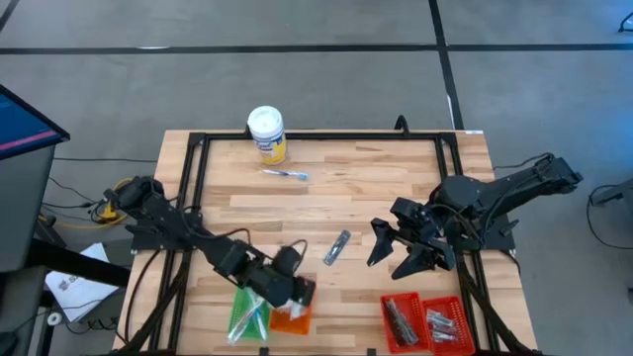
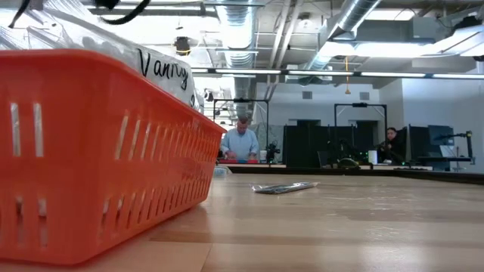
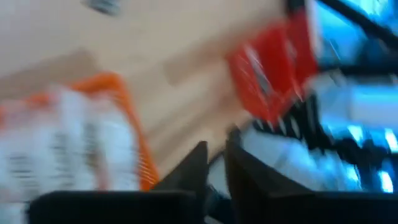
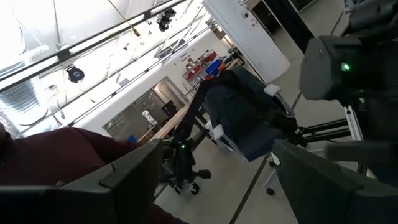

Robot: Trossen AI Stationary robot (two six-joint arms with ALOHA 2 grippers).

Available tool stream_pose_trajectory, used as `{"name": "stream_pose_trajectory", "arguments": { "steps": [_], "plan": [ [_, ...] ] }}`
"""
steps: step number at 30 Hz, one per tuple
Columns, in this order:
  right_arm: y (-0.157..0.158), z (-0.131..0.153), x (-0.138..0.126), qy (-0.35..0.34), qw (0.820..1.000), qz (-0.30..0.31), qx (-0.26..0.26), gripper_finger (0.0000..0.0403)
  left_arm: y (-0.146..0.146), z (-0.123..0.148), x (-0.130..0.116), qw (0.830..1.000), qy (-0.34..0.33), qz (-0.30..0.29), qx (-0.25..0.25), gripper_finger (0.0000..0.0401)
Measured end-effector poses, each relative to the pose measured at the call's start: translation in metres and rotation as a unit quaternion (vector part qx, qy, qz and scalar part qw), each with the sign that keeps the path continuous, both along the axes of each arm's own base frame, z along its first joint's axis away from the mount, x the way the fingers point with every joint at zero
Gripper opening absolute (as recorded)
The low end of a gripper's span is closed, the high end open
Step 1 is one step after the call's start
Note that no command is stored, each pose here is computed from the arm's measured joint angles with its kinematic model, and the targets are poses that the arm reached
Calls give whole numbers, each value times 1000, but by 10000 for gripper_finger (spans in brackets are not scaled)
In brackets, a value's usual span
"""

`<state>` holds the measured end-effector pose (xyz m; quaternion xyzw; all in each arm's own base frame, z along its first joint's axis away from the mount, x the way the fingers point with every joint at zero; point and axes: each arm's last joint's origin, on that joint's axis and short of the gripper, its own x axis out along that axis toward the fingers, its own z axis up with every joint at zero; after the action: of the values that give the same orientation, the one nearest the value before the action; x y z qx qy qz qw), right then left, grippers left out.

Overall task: Pick & Place Travel size toiletries
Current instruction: Put the white vanity pack into the orange basket

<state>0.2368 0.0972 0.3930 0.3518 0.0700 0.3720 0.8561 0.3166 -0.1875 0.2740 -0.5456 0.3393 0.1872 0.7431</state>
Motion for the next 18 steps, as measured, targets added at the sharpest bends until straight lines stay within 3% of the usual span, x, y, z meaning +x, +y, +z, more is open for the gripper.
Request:
{"name": "stream_pose_trajectory", "arguments": {
  "steps": [2,5,10,14,18],
  "plan": [
    [0,0,0,0,1000,0,0,297,-6,1,5,999,-21,-40,-8,15],
    [0,0,0,0,1000,0,0,297,-12,-10,4,997,3,-69,-15,5],
    [0,0,0,1,1000,0,0,297,-11,-38,-1,996,23,-76,-32,1],
    [-2,-1,1,5,1000,-4,-2,297,-6,-55,1,995,-7,-82,-53,0],
    [-6,-2,3,11,1000,-13,-4,297,6,-77,-4,996,23,-69,-50,0]
  ]
}}
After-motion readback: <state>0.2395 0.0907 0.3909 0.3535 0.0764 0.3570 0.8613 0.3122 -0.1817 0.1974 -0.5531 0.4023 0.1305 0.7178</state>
